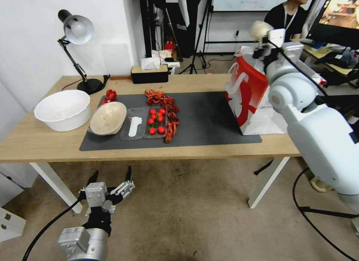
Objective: Pick up the trash from the table and place it into the takeout bag.
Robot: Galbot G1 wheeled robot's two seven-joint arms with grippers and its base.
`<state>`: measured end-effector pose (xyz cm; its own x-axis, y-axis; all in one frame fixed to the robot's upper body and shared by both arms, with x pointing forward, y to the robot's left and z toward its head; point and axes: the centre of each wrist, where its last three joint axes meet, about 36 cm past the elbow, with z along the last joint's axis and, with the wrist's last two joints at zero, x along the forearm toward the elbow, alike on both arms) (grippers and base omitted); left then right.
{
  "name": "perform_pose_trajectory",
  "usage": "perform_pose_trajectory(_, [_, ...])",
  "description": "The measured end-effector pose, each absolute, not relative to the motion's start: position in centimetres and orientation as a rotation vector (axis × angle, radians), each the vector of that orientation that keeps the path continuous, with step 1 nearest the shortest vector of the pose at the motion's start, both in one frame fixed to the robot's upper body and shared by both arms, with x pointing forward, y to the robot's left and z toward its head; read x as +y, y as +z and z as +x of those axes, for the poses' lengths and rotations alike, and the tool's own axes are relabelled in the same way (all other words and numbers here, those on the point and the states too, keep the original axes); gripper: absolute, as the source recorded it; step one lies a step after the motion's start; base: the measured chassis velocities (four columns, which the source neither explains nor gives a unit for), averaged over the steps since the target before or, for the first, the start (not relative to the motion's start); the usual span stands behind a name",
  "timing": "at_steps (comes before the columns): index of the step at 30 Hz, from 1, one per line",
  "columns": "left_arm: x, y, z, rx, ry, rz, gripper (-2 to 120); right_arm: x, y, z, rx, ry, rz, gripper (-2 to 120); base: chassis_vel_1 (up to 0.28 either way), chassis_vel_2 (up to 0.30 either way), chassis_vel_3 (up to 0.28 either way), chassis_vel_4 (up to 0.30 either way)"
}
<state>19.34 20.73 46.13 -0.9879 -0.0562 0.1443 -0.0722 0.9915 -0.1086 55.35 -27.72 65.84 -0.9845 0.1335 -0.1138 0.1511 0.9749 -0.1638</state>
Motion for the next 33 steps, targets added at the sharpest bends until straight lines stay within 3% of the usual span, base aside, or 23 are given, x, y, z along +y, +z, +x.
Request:
perform_pose_trajectory(5, [20.7, 46.1, 19.3, -2.994, 0.170, 0.097, 100, -28.3, 65.7, 55.4, 3.026, -0.260, 0.254, 13, 0.000, 0.000, 0.000, 0.000])
perform_pose_trajectory(28, [20.6, 46.1, 19.3, -2.992, 0.182, 0.100, 100, -27.9, 64.6, 56.1, 3.034, -0.265, 0.254, 97, 0.000, 0.000, 0.000, 0.000])
perform_pose_trajectory(33, [20.6, 46.1, 19.3, -2.994, 0.181, 0.101, 100, -27.7, 64.5, 56.1, 3.036, -0.262, 0.248, 100, 0.000, 0.000, 0.000, 0.000])
